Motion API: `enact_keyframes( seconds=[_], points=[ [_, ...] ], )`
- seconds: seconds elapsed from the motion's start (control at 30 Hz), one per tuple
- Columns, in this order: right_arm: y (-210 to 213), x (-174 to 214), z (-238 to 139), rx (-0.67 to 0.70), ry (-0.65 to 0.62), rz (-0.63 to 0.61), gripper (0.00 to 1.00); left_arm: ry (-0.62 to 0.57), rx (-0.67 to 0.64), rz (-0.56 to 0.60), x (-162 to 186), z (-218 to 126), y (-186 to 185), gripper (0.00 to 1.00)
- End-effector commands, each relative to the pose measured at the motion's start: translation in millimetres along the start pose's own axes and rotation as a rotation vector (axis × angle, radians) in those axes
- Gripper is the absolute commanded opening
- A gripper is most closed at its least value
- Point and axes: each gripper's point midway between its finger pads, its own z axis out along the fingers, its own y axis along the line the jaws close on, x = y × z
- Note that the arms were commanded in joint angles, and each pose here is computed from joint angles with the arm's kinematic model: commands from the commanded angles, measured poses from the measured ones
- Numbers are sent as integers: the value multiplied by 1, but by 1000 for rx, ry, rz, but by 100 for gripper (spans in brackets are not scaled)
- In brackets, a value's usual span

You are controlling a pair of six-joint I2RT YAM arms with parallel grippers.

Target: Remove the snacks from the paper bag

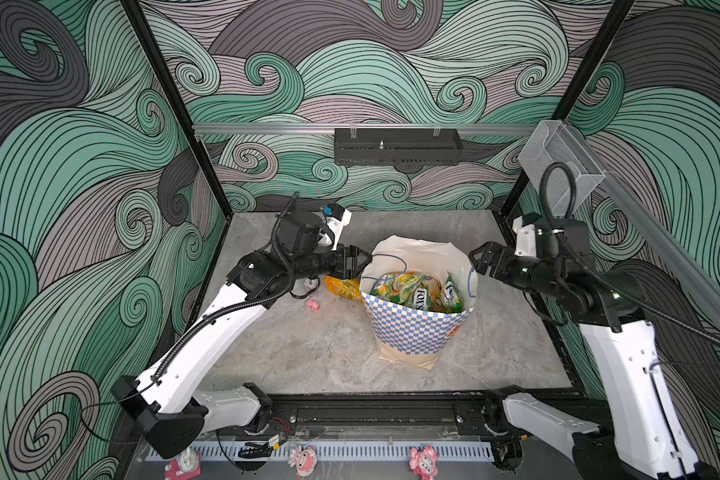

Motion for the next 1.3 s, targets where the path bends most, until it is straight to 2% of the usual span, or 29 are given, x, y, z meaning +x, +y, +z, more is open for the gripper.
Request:
enact_keyframes(
  seconds=[0.0,0.1,0.23,0.37,0.4,0.5,0.7,0.9,1.03,1.27],
  points=[
    [9,-21,-13,19,-42,-85,83,-119,17,145,-26,-43,-20,62],
    [40,-26,-9,-9,27,-216,81,-133,80,222,-26,-58,-35,64],
    [66,-11,17,17,170,-373,78,-94,201,311,-19,-58,-56,69],
    [68,17,56,93,343,-460,65,-57,351,407,-14,-55,-80,80],
    [65,25,67,116,385,-471,61,-50,353,422,-12,-52,-79,81],
    [43,41,94,244,467,-502,57,-30,323,461,-5,-45,-70,81],
    [5,60,134,455,560,-595,58,-32,279,544,-4,-41,-62,83],
    [-20,83,176,497,609,-560,66,-13,261,614,-1,-36,-56,87],
    [-33,98,190,527,661,-544,71,-3,252,636,0,-37,-55,88],
    [-39,134,200,488,711,-444,67,-2,239,655,0,-33,-52,88]
  ],
)
